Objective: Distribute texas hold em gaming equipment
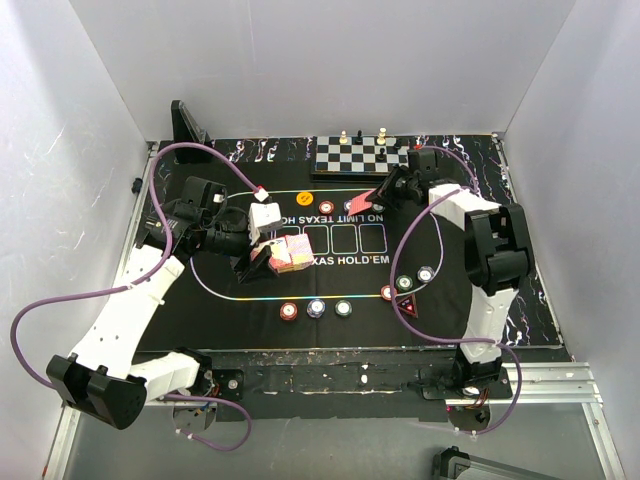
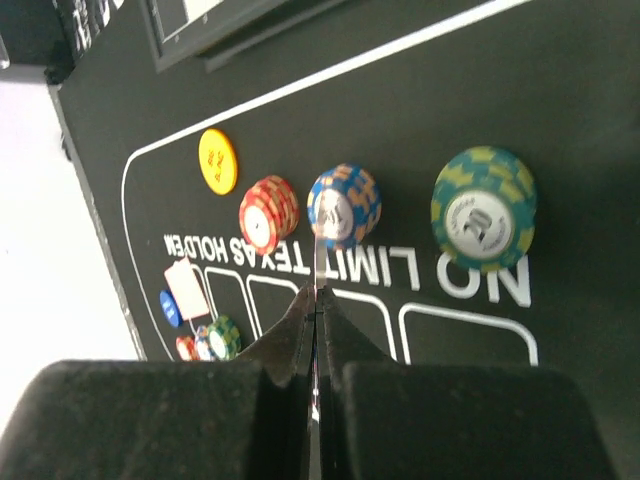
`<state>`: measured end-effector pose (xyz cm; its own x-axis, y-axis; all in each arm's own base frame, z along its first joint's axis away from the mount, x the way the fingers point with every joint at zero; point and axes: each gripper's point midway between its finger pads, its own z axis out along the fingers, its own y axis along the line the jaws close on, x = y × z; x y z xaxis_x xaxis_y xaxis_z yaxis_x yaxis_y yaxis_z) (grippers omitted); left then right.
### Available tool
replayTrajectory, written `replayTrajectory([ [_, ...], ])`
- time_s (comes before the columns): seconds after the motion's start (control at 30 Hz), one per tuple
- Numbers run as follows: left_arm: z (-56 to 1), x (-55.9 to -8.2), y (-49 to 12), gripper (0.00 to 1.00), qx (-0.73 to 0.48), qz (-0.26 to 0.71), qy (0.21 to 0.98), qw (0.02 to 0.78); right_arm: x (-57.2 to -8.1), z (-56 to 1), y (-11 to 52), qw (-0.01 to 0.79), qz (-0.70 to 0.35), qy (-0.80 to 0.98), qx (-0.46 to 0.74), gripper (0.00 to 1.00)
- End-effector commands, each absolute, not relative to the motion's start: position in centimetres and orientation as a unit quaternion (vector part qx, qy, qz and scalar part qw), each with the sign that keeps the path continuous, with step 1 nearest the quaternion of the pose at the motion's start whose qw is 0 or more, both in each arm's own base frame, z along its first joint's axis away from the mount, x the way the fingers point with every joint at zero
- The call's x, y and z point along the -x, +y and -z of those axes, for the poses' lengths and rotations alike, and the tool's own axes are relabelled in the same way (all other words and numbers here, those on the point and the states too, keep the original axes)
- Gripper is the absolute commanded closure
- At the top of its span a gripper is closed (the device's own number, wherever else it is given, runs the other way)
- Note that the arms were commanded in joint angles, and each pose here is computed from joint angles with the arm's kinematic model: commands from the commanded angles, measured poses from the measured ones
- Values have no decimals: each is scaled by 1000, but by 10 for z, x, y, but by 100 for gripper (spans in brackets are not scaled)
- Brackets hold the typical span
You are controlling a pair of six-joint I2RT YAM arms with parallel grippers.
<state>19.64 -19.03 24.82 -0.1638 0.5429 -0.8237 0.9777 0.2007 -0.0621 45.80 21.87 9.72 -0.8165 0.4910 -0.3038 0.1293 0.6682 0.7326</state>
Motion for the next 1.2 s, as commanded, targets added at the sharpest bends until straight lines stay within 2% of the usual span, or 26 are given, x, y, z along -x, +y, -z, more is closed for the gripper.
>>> replayTrajectory([
  [0.0,-273,-190,-192,100,-560,319,665,376,-494,-106,214,287,-351,872,-186,99],
  [0.33,-272,-189,-192,100,-561,321,665,374,-498,-79,199,261,-281,904,-192,96],
  [0.47,-272,-188,-192,100,-561,320,664,376,-490,-80,189,262,-253,911,-193,68],
  [0.57,-272,-187,-192,100,-562,321,663,375,-486,-84,182,266,-235,915,-191,55],
  [0.9,-274,-185,-192,100,-564,323,660,378,-469,-138,151,314,-174,913,-193,41],
  [1.0,-272,-184,-192,100,-563,324,660,378,-449,-177,163,326,-222,900,-187,38],
  [1.03,-270,-185,-192,100,-563,325,660,377,-438,-186,175,322,-254,895,-174,33],
  [1.1,-270,-184,-192,100,-563,326,660,377,-408,-210,200,305,-342,877,-143,21],
  [1.17,-270,-186,-193,100,-560,325,660,380,-380,-246,229,300,-456,833,-97,17],
])
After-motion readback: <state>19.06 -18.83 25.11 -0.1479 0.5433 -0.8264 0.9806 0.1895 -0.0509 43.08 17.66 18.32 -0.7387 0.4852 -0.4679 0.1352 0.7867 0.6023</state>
